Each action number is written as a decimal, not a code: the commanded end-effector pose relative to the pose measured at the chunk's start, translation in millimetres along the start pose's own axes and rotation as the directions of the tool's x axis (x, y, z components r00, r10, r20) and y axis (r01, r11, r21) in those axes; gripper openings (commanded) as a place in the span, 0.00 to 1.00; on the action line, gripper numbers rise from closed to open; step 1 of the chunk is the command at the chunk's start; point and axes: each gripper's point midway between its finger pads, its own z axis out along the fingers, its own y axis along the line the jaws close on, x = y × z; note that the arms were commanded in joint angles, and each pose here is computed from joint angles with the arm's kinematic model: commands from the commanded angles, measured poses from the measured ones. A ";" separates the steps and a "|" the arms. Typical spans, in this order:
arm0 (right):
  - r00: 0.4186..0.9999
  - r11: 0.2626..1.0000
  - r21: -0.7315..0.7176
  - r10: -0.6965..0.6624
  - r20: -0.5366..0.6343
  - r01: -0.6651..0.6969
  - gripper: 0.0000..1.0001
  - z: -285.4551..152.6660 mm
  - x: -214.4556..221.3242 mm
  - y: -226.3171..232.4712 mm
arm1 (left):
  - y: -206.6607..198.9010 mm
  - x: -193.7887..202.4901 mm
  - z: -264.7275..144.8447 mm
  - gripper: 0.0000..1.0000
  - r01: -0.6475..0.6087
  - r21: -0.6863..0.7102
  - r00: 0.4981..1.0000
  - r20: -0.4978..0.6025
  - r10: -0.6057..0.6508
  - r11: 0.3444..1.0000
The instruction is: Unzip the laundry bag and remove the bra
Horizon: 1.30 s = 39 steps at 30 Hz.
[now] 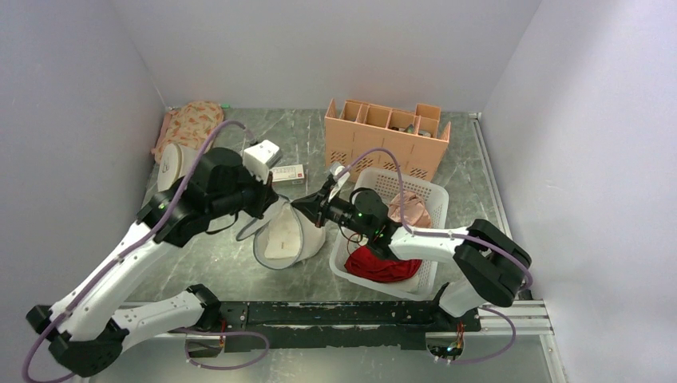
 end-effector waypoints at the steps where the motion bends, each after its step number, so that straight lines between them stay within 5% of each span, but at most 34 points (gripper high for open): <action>1: 0.994 0.994 0.008 0.109 0.025 -0.110 0.00 6.9 -1.3 -7.2 | -2.9 -9.5 -19.0 0.07 -0.162 0.039 0.981 0.114 0.157 0.986; 6: 0.981 0.980 0.051 0.191 0.022 -0.192 0.00 6.7 1.8 -30.7 | -3.0 -7.3 -26.0 0.07 -0.192 0.041 0.969 0.163 0.183 0.981; 11: 0.987 0.986 0.056 0.159 -0.022 -0.158 0.00 1.4 12.1 -31.6 | -12.0 10.2 -15.8 0.10 -0.072 0.091 0.991 0.120 0.061 0.993; 18: 0.999 0.999 0.031 0.036 -0.034 -0.035 0.00 -14.8 14.2 -23.2 | -19.8 37.0 5.8 0.32 0.073 0.130 0.994 0.069 -0.083 0.989; 27: 0.999 0.999 0.023 -0.035 -0.005 0.035 0.00 -23.2 5.2 -18.2 | -27.5 27.9 18.6 0.79 0.181 0.127 0.983 -0.026 -0.179 0.975; 39: 0.998 0.998 0.022 -0.057 0.010 0.056 0.00 -26.7 -1.9 -10.7 | -25.8 41.4 62.1 0.78 0.286 0.081 0.957 -0.077 -0.280 0.955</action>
